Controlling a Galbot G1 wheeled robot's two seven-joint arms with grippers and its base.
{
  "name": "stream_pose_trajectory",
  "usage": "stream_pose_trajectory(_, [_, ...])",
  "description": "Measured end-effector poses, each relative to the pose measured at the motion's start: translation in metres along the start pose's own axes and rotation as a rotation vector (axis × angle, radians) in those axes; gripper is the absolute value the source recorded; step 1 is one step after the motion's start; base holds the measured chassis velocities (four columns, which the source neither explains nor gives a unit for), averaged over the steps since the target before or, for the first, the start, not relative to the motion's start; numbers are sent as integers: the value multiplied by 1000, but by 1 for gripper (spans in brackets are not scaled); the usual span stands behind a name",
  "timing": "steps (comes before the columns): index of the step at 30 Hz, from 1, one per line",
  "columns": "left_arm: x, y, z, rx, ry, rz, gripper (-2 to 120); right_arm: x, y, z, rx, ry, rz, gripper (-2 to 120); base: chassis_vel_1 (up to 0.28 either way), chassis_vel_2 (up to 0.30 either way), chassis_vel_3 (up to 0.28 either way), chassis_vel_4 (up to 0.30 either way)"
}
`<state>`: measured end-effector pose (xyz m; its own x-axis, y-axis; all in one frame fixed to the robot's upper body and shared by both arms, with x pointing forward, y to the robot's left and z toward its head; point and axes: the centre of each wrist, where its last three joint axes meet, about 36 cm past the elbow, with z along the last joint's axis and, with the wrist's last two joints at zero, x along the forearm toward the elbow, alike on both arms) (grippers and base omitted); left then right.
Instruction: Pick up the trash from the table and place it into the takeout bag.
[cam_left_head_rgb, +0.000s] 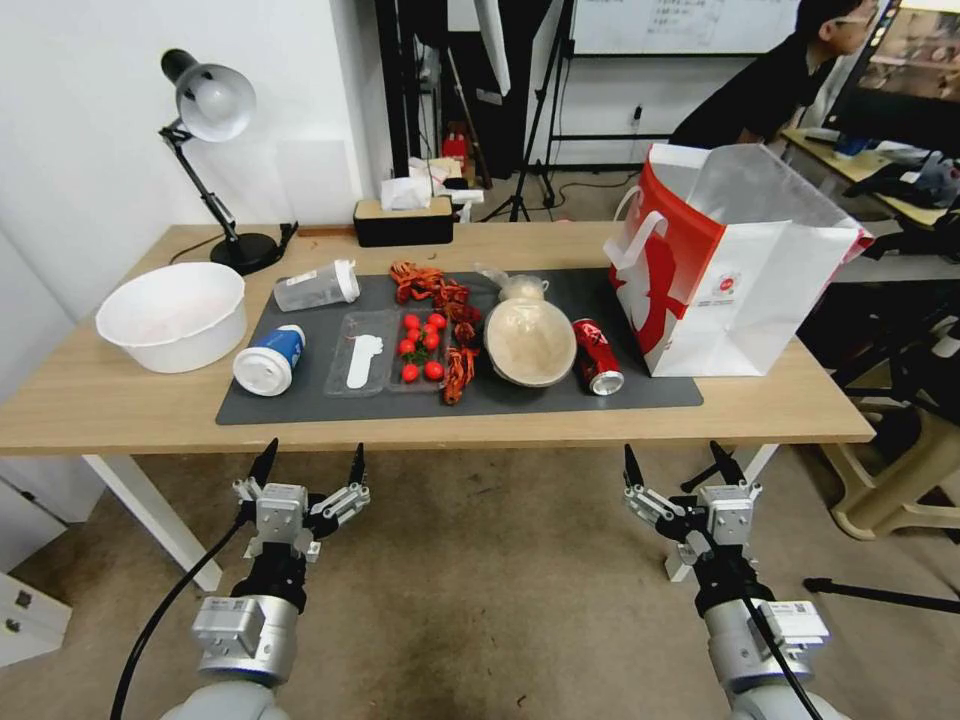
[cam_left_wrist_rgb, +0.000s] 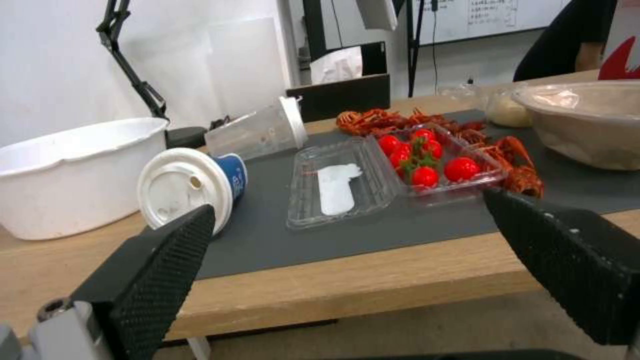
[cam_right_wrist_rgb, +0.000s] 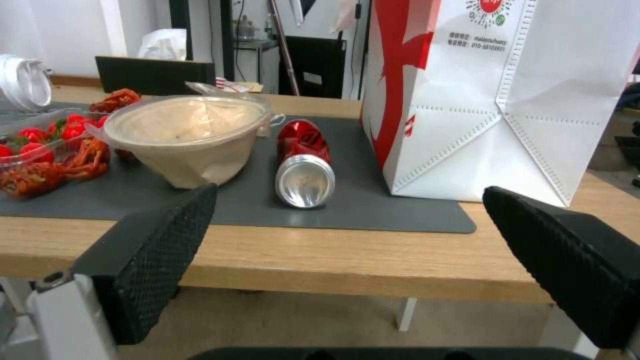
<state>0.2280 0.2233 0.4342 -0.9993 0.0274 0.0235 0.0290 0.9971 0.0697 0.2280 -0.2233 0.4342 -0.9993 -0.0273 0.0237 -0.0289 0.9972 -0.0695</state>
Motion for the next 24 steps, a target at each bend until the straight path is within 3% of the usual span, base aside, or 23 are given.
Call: stream_pose_trajectory(24, [-1,0,-1,4,-2,-2,100,1,-1,-2,-5,7,-3,100,0,0,0,0])
